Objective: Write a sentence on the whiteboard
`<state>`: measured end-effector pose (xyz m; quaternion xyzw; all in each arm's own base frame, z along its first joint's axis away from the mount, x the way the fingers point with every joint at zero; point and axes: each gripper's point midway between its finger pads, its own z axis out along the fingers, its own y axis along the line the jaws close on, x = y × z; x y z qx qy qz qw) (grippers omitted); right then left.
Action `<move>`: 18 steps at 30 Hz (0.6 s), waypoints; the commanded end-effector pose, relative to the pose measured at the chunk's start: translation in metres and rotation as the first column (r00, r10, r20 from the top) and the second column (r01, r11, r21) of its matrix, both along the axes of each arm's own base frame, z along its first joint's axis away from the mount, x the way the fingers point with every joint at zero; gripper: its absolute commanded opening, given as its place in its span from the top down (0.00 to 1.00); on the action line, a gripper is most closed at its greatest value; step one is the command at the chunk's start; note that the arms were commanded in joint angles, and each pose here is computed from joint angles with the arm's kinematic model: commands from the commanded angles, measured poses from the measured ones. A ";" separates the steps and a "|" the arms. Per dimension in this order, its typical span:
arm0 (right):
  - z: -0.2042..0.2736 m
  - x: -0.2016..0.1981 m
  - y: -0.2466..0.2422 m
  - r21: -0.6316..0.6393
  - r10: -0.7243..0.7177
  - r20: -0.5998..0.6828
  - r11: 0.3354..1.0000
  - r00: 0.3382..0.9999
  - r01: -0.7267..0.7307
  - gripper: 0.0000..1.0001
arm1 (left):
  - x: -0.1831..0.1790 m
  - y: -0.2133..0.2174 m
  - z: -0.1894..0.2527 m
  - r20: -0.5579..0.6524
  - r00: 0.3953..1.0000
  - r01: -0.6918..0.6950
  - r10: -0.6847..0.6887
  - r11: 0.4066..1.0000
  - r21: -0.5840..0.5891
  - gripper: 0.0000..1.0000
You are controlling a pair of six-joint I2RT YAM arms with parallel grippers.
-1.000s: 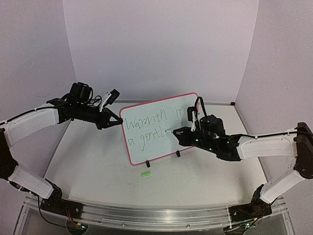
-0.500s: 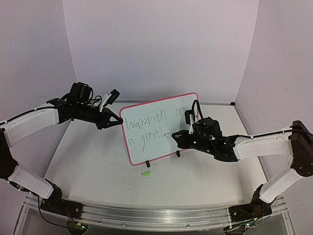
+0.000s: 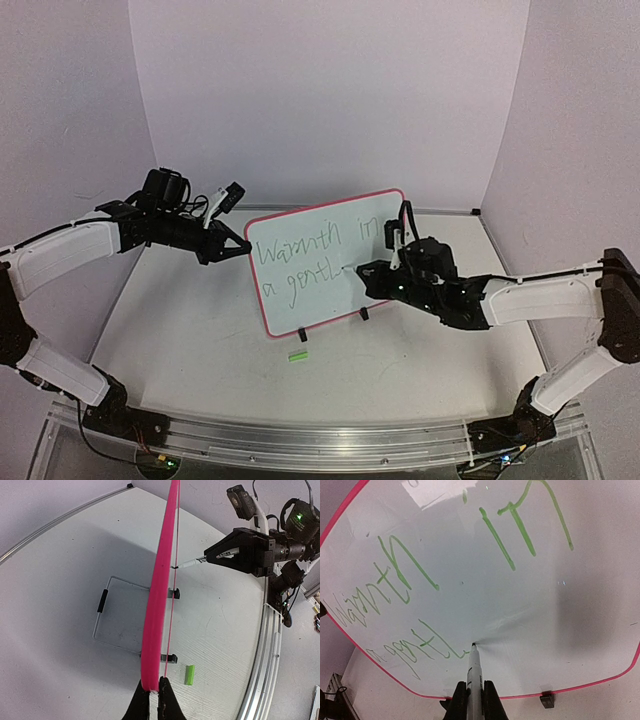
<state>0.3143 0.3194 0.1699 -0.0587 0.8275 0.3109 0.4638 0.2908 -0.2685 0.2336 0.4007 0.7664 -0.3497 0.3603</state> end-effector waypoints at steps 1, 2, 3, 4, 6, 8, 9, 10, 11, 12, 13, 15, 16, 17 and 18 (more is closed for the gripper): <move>0.036 0.010 0.001 0.052 -0.026 0.077 0.998 0.997 0.022 1.00 | -0.016 0.002 -0.034 -0.092 0.996 0.030 -0.021 0.994 0.100 1.00; 0.036 0.010 0.004 0.051 -0.016 0.077 0.999 0.997 0.012 1.00 | -0.016 0.003 -0.033 -0.091 0.996 0.030 -0.021 0.994 0.100 1.00; 0.035 0.009 0.006 0.050 -0.004 0.075 0.999 0.997 0.000 1.00 | -0.016 0.003 -0.033 -0.091 0.996 0.031 -0.021 0.994 0.100 1.00; 0.034 0.009 0.009 0.048 0.009 0.072 0.999 0.997 -0.012 1.00 | -0.016 0.003 -0.033 -0.091 0.996 0.030 -0.021 0.994 0.100 1.00; 0.030 0.008 0.013 0.045 0.027 0.062 0.999 0.998 -0.030 1.00 | -0.016 0.003 -0.033 -0.091 0.996 0.029 -0.020 0.994 0.101 1.00; 0.026 0.008 0.014 0.043 0.033 0.053 0.998 0.998 -0.036 1.00 | -0.016 0.003 -0.033 -0.090 0.996 0.030 -0.021 0.994 0.101 1.00; 0.025 0.008 0.014 0.042 0.034 0.051 0.998 0.998 -0.036 1.00 | -0.016 0.003 -0.033 -0.090 0.996 0.030 -0.021 0.994 0.101 1.00; 0.024 0.008 0.014 0.041 0.034 0.050 0.999 0.998 -0.036 1.00 | -0.016 0.002 -0.033 -0.091 0.996 0.030 -0.021 0.994 0.100 1.00; 0.022 0.008 0.014 0.039 0.034 0.047 0.999 0.998 -0.036 1.00 | -0.016 0.003 -0.034 -0.092 0.996 0.030 -0.020 0.994 0.101 1.00; 0.020 0.008 0.015 0.035 0.035 0.045 0.999 0.998 -0.037 1.00 | -0.016 0.003 -0.034 -0.092 0.996 0.030 -0.021 0.994 0.101 1.00; 0.018 0.008 0.015 0.033 0.036 0.041 0.999 0.999 -0.037 1.00 | -0.016 0.002 -0.033 -0.090 0.996 0.031 -0.022 0.994 0.101 1.00; 0.013 0.008 0.016 0.027 0.038 0.029 0.999 0.999 -0.039 1.00 | -0.016 0.003 -0.034 -0.092 0.996 0.030 -0.021 0.994 0.101 1.00; 0.009 0.007 0.016 0.024 0.040 0.021 0.999 0.999 -0.040 1.00 | -0.016 0.003 -0.033 -0.090 0.996 0.030 -0.021 0.994 0.101 1.00; 0.005 0.007 0.016 0.022 0.042 0.013 0.999 0.999 -0.042 1.00 | -0.016 0.003 -0.033 -0.089 0.996 0.030 -0.020 0.994 0.101 1.00; 0.002 0.006 0.017 0.021 0.044 0.005 0.999 0.999 -0.044 1.00 | -0.016 0.003 -0.033 -0.089 0.996 0.029 -0.020 0.994 0.102 1.00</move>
